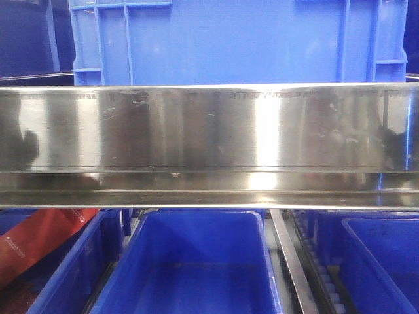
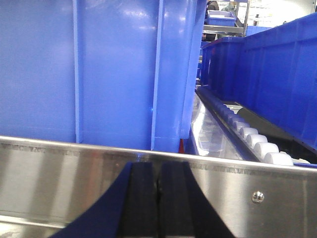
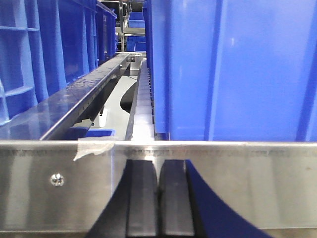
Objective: Place cylindrical capacitor in blue bin on shelf
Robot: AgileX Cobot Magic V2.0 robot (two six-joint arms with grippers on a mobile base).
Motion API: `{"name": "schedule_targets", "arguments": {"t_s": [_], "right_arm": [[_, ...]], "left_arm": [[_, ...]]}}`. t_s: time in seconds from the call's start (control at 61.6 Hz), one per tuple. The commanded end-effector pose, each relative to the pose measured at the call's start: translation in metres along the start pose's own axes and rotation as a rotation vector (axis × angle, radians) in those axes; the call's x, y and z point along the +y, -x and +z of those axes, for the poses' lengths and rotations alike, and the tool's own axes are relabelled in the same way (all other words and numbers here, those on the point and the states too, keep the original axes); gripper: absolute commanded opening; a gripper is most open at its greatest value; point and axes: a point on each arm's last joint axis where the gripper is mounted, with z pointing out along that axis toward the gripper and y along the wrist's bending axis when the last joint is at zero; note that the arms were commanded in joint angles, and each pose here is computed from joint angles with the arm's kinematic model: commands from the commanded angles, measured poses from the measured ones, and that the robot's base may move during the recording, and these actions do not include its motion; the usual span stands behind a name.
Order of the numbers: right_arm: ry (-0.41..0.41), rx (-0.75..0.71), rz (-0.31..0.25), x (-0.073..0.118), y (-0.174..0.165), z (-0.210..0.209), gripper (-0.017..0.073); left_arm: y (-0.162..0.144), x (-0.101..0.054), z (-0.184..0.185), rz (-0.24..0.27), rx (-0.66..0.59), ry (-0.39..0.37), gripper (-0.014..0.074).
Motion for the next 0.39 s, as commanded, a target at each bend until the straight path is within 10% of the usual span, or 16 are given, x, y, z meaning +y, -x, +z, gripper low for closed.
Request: {"name": "schedule_targets", "arguments": {"t_s": [0.0, 0.373], "right_arm": [[-0.003, -0.024, -0.009, -0.0003, 0.0019, -0.0003, -0.0144], [-0.003, -0.024, -0.009, -0.0003, 0.0019, -0.0003, -0.0144]], "left_arm": [[0.0024, 0.0, -0.0005, 0.001, -0.024, 0.001, -0.0111], [0.0024, 0.0, -0.0005, 0.001, -0.024, 0.001, -0.0111]]}}
